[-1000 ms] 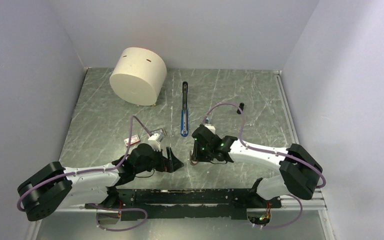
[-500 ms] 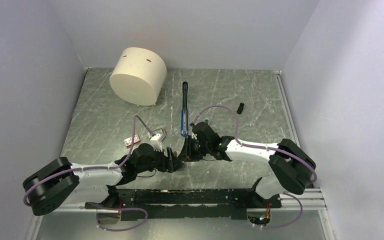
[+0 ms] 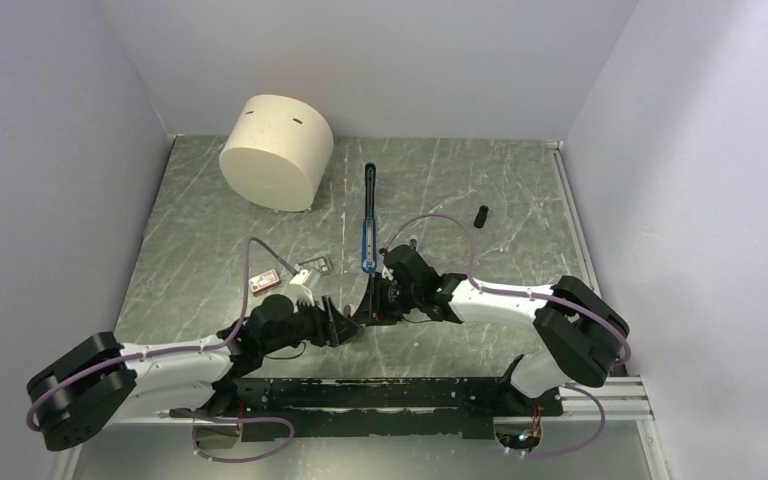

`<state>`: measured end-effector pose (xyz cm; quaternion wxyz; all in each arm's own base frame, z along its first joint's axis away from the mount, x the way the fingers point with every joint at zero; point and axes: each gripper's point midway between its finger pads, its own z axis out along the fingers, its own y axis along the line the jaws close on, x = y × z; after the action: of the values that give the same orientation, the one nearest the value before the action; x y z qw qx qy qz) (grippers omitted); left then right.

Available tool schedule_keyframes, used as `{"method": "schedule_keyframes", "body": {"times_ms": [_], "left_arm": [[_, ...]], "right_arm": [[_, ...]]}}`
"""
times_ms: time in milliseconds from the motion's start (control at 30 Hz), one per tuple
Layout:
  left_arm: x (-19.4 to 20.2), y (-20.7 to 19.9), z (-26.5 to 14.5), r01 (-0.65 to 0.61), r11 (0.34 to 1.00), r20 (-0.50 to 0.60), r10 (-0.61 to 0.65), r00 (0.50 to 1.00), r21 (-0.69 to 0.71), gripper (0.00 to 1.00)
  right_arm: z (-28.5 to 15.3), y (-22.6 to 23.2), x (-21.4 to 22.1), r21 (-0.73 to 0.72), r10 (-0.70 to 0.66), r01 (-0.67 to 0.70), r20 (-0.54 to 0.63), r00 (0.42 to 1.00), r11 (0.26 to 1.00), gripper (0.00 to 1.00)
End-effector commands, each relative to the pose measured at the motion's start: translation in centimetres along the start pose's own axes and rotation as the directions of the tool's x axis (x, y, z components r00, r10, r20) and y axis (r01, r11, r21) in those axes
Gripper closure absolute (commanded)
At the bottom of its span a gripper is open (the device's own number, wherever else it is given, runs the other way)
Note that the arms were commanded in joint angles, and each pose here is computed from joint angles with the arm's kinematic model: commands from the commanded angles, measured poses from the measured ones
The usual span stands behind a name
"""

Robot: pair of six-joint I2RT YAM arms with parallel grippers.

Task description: Load the staples into the stapler

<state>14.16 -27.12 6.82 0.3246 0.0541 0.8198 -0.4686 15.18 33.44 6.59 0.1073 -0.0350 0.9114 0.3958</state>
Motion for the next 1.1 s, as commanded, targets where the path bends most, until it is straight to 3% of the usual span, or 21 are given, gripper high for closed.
{"method": "schedule_keyframes", "body": {"times_ms": [0, 133, 500, 667, 1067], "left_arm": [[-0.8, 0.7, -0.6, -0.010, 1.000, 0.059, 0.011, 0.998, -0.027, 0.36], [-1.0, 0.7, -0.7, -0.023, 0.999, 0.066, 0.025, 0.997, -0.036, 0.50], [-0.2, 1.6, 0.2, -0.017, 0.998, 0.030, 0.019, 0.999, -0.063, 0.70], [0.2, 2.2, 0.4, -0.048, 0.995, 0.006, 0.049, 0.999, -0.087, 0.93], [0.6, 0.6, 0.6, -0.237, 0.971, -0.062, 0.237, 0.970, 0.015, 0.95]], "right_arm": [[-0.1, 0.5, -0.2, -0.017, 0.009, -0.009, 0.004, 1.000, 1.000, 0.87], [-0.1, 0.6, -0.3, -0.022, 0.015, -0.014, 0.007, 1.000, 1.000, 0.87], [-0.3, 1.1, -0.4, -0.041, 0.006, -0.006, 0.005, 1.000, 0.999, 0.87], [-0.7, 0.6, -0.5, -0.016, 0.006, -0.006, 0.002, 1.000, 1.000, 0.88], [-4.4, -2.5, -2.3, 0.045, -0.050, 0.052, -0.034, 0.998, 0.998, 0.84]]}}
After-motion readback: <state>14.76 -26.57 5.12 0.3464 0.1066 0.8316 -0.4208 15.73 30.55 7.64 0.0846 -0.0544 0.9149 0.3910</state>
